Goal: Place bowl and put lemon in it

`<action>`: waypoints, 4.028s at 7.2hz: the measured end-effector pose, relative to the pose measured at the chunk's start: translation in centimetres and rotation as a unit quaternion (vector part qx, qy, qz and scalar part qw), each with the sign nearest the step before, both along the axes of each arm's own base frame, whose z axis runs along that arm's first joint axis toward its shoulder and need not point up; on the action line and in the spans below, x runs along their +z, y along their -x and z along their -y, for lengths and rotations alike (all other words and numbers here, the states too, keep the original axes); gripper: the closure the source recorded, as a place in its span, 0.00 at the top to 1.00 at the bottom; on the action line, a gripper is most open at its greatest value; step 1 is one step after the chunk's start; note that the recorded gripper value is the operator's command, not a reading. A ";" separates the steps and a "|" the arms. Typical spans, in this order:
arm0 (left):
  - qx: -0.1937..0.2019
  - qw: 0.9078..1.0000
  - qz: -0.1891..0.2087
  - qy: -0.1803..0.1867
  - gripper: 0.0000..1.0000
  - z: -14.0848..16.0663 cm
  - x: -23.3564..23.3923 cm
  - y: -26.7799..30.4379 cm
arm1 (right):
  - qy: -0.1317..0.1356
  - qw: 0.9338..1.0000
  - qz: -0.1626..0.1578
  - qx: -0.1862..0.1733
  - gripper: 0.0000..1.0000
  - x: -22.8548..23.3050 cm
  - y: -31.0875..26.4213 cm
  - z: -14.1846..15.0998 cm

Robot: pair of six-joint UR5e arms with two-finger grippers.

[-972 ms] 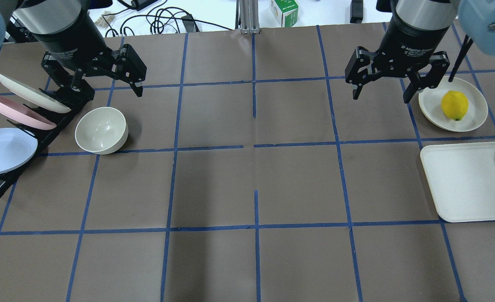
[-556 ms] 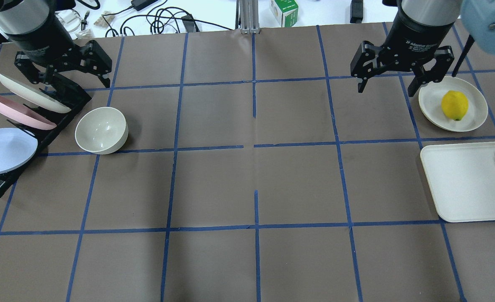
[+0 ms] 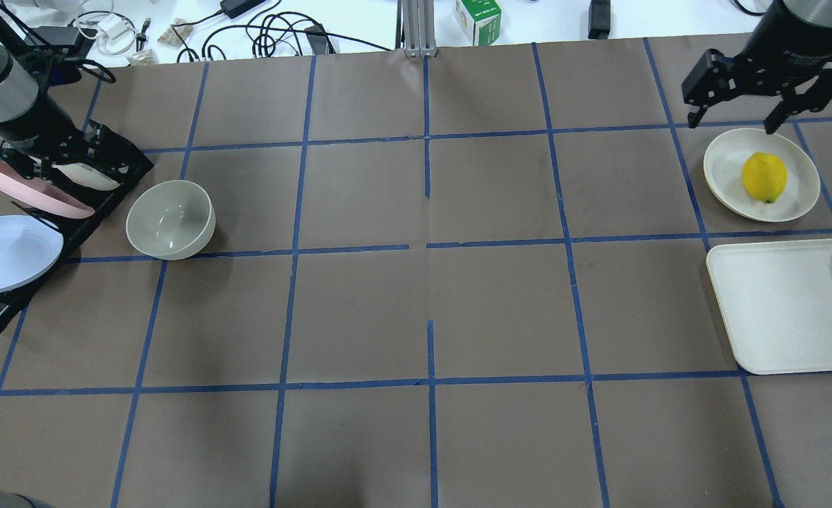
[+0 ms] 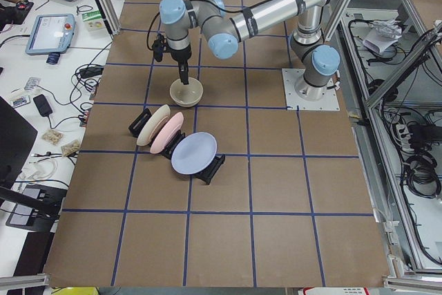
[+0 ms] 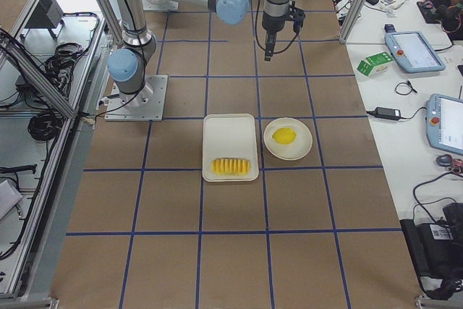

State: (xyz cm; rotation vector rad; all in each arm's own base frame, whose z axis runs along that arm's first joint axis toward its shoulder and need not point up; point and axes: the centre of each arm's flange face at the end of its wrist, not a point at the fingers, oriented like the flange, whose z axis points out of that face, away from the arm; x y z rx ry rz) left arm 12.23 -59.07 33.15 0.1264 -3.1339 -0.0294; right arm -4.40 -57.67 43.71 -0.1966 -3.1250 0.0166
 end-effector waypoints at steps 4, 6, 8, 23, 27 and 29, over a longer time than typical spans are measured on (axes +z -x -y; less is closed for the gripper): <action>-0.054 0.998 -0.011 -0.004 1.00 0.8 -9.0 -1.9 | 0.019 0.996 -0.011 0.085 1.00 -10.4 13.0 4.9; -0.055 0.998 -0.022 -0.016 1.00 0.5 -11.2 -1.8 | 0.029 0.994 -0.023 0.101 1.00 -15.1 15.8 6.8; -0.053 0.998 -0.022 -0.019 0.93 0.3 -12.1 -1.7 | 0.025 0.995 -0.016 0.095 1.00 -18.6 16.9 7.6; -0.072 0.996 -0.046 -0.002 0.00 0.8 -3.5 14.7 | -0.034 0.998 0.007 0.052 0.00 -8.6 12.4 7.5; -0.048 0.993 -0.107 0.003 0.00 -1.3 -5.5 32.5 | -0.046 0.998 0.009 0.032 0.00 -3.1 2.7 6.0; -0.049 0.993 -0.111 0.005 0.00 -2.6 -8.4 37.1 | -0.052 0.998 0.013 0.032 0.00 -2.0 -2.0 5.3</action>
